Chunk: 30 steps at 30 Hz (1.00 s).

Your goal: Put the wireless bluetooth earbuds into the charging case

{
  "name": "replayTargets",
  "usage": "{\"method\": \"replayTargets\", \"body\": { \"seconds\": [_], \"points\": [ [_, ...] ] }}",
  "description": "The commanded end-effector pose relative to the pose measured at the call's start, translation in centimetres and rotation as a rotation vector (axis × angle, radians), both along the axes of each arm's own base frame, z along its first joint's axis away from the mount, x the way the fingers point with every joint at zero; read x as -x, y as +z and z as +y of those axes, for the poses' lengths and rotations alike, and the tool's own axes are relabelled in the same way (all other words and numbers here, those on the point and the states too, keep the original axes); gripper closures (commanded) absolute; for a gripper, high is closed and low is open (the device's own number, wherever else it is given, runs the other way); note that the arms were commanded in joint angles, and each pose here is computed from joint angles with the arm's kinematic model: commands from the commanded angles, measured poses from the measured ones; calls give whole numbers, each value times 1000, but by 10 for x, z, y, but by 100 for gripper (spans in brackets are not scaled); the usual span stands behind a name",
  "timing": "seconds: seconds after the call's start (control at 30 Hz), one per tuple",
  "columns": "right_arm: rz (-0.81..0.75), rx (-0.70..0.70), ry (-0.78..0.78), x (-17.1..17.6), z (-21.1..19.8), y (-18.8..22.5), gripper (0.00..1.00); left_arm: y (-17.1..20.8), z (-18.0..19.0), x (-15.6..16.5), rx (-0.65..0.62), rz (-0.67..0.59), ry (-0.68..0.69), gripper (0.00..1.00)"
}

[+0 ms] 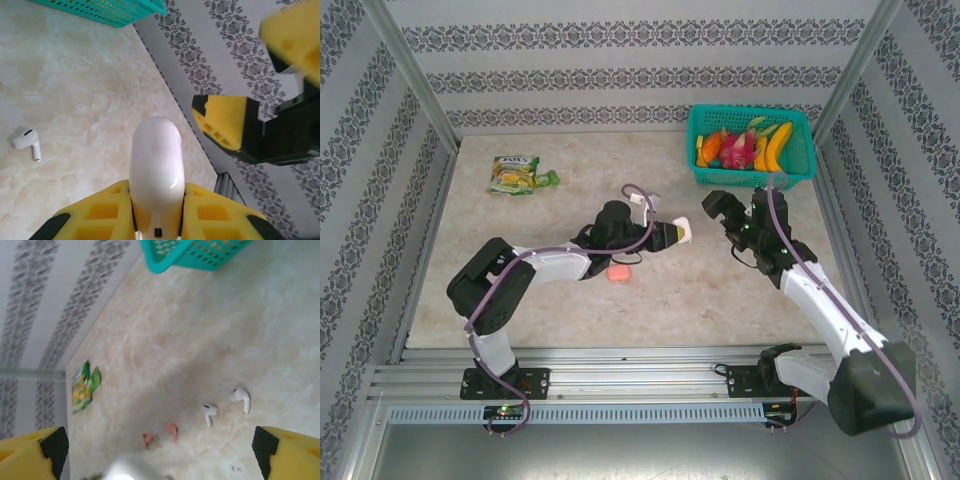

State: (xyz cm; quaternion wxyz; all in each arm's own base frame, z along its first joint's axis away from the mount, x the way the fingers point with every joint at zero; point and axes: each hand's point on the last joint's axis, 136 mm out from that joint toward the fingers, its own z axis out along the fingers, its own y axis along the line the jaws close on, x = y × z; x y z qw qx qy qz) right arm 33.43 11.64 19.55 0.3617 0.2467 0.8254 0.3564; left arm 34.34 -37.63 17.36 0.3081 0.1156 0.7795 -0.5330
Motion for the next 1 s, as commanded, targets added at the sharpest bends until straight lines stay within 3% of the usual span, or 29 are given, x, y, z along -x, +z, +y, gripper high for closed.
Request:
{"method": "replayTargets", "body": {
  "seconds": [0.0, 0.27, 0.63, 0.97],
  "points": [
    [-244, 118, 223, 20, 16, 22, 5, 17, 15, 9, -39, -20, -113, 100],
    [-340, 101, 360, 48, 33, 18, 8, 48, 27, 23, -25, -21, -253, 100],
    [-330, 124, 455, 35, 71, 17, 11, 49, 28, 26, -31, -13, -269, 100],
    [-272, 164, 432, 17, 73, -2, 16, 56, 26, 26, -14, -29, -273, 100]
  ]
}}
